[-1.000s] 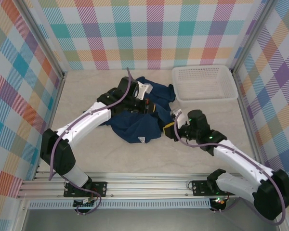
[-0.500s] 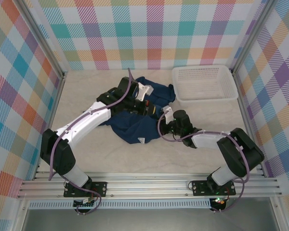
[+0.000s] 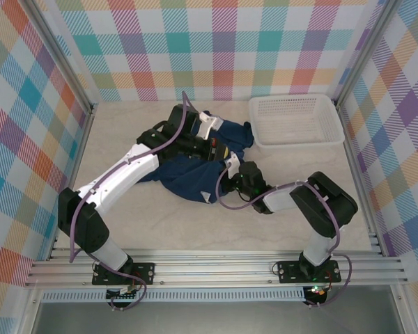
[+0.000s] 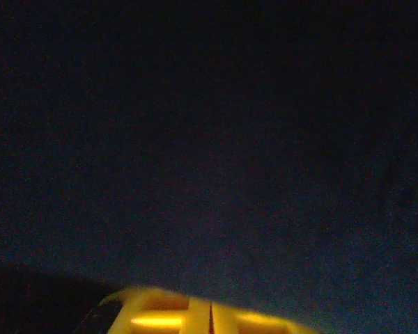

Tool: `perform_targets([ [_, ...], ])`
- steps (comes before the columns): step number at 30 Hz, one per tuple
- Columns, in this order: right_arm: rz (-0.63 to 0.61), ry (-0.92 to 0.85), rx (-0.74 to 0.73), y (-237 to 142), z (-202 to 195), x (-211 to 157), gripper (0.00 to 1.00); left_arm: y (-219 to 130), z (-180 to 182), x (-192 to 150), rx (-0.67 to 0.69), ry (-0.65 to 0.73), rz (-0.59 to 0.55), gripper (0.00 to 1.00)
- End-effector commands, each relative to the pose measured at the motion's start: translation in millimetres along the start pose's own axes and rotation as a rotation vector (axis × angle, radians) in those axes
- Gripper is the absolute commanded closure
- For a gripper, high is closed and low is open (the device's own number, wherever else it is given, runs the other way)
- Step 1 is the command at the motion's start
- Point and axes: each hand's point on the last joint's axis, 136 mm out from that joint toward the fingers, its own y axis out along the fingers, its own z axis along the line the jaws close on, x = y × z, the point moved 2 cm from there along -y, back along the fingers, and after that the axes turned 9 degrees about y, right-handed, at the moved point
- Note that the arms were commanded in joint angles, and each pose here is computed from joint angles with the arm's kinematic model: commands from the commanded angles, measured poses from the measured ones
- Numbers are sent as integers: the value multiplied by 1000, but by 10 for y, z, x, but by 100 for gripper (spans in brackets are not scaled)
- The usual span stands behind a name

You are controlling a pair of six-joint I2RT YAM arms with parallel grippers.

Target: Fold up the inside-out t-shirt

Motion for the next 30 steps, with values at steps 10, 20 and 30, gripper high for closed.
perform_targets([
  [10,-83,66,-45,72,-140,316,92,-204,-110,-124,-16,96,20,100],
  [20,-45,48,-51,153,-164,279,92,-274,-257,-91,-80,168,6,100],
  [30,32,-10,-6,288,-18,1,91,-252,-255,270,-44,127,-74,100],
])
